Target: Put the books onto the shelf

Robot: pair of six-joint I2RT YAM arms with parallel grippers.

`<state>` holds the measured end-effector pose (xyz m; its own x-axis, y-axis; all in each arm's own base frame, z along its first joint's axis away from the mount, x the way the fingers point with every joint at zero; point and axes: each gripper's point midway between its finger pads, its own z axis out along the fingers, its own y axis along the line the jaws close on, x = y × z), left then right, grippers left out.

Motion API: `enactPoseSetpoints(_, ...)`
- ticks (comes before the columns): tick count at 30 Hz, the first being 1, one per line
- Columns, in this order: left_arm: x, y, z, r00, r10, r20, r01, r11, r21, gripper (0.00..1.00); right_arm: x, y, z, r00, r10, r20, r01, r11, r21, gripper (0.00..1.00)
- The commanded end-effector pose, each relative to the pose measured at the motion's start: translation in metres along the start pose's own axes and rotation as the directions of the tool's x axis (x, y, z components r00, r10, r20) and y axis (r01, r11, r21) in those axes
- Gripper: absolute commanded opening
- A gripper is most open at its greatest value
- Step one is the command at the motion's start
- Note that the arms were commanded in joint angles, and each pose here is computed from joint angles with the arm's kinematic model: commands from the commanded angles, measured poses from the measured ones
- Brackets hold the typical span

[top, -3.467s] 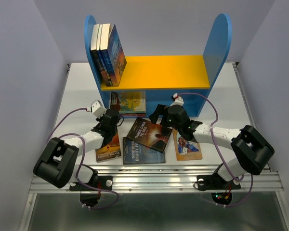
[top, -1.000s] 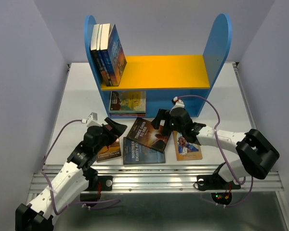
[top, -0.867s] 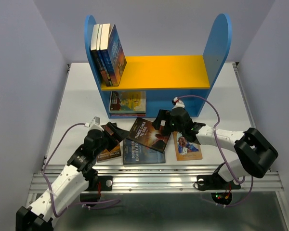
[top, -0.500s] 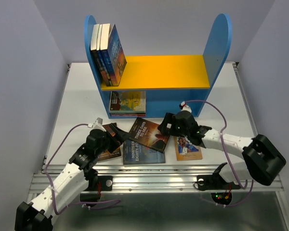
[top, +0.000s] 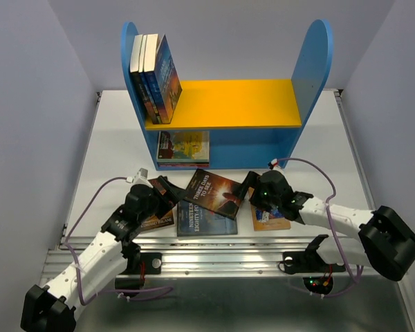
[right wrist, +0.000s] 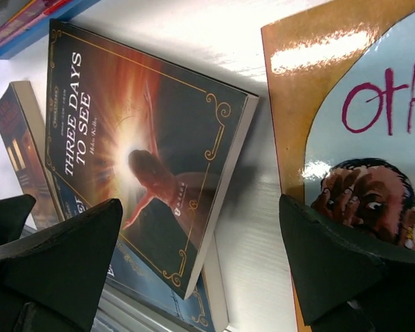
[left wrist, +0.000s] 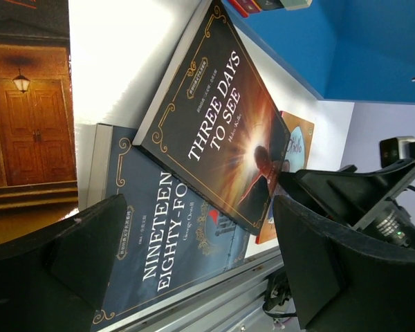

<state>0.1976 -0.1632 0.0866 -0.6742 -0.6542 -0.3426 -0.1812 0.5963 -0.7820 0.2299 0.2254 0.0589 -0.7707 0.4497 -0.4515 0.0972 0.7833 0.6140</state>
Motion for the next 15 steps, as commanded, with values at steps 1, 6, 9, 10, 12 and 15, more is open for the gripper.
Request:
enactPoseSetpoints(1, -0.008, -0.012, 0.000, 0.999, 0.006, 0.036, -0.008, 0.999, 0.048, 0.99, 0.008, 0.011, 0.008, 0.995, 0.099, -0.023, -0.100, 0.992, -0.078, 1.00)
enactPoseSetpoints(6, -0.008, -0.014, -0.002, 0.999, 0.003, 0.037, -0.005, 0.998, 0.057, 0.99, 0.022, 0.013, 0.025, 0.963, 0.258, -0.084, -0.265, 0.960, -0.093, 1.00)
enactPoseSetpoints(9, -0.008, -0.013, -0.003, 0.999, -0.004, 0.040, 0.002, 0.998, 0.061, 0.99, 0.021, -0.002, 0.031, 0.938, 0.345, -0.039, -0.346, 0.937, -0.045, 0.98)
enactPoseSetpoints(10, -0.007, -0.013, -0.003, 0.999, -0.007, 0.039, 0.004, 0.998, 0.062, 0.99, 0.021, -0.007, 0.031, 0.933, 0.360, -0.026, -0.360, 0.932, -0.035, 0.97)
enactPoseSetpoints(12, -0.006, -0.013, -0.003, 0.999, -0.015, 0.038, 0.012, 0.998, 0.065, 0.99, 0.020, -0.017, 0.031, 0.917, 0.400, 0.004, -0.400, 0.916, -0.020, 0.89)
enactPoseSetpoints(15, -0.005, -0.013, -0.004, 0.999, -0.025, 0.033, 0.022, 0.997, 0.075, 0.99, 0.020, -0.027, 0.031, 0.902, 0.431, 0.035, -0.430, 0.903, -0.015, 0.74)
